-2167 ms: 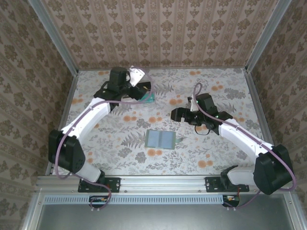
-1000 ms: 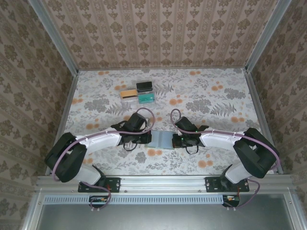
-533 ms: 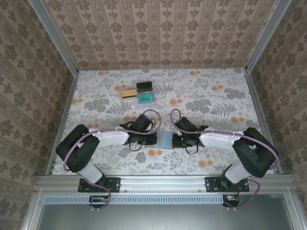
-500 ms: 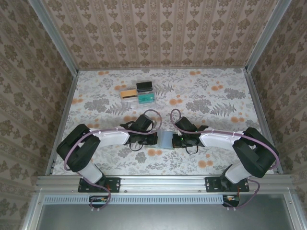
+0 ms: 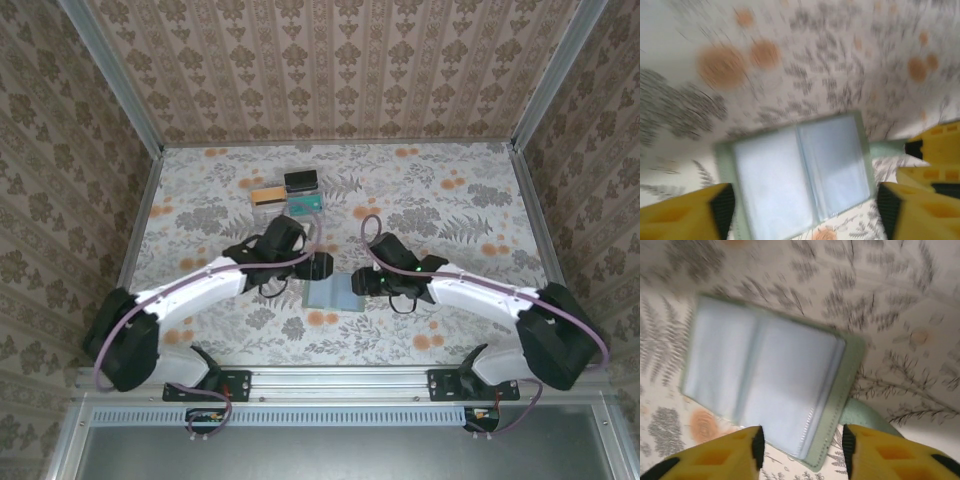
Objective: Take the credit cards out of the card holder
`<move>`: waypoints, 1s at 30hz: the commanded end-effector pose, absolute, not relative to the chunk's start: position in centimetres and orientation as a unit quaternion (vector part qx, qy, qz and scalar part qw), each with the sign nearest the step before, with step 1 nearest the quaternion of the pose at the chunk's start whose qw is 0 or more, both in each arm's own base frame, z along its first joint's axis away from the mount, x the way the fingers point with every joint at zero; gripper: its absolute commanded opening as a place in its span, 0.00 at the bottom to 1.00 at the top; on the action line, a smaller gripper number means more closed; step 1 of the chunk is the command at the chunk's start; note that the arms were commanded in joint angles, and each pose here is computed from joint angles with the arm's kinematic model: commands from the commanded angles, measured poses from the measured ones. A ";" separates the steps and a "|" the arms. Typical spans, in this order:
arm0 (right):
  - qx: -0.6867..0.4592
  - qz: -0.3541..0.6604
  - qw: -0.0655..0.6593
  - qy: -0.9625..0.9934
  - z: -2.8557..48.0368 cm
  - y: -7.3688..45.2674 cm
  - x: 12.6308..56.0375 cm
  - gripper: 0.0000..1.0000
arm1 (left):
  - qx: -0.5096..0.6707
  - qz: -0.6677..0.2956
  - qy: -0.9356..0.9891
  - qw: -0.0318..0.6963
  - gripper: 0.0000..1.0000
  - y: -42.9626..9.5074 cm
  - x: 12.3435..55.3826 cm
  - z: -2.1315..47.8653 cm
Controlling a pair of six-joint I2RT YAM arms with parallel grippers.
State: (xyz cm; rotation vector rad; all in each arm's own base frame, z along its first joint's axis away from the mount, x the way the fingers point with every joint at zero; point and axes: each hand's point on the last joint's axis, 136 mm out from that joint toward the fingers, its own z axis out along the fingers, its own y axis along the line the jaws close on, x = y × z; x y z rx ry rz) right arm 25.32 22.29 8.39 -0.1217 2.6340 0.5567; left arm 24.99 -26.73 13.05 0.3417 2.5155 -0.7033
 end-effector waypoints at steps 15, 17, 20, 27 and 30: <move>0.047 -0.085 0.524 0.846 18.6 5.3 31.2 1.00 | -0.061 0.147 0.853 0.497 1.00 -0.6 31.1 17.5; 0.036 -0.106 0.538 0.835 17.8 4.4 31.8 1.00 | -0.057 0.152 0.850 0.501 1.00 0.6 31.6 16.1; 0.052 -0.145 0.540 0.828 16.9 2.3 33.0 1.00 | -0.074 0.128 0.847 0.511 1.00 2.3 32.5 13.8; 0.059 -0.167 0.549 0.817 14.4 0.1 37.8 1.00 | -0.074 0.106 0.837 0.532 1.00 3.4 36.9 11.4; 0.034 -0.136 0.551 0.823 12.7 0.2 39.6 1.00 | -0.040 0.100 0.814 0.571 1.00 2.6 38.9 12.1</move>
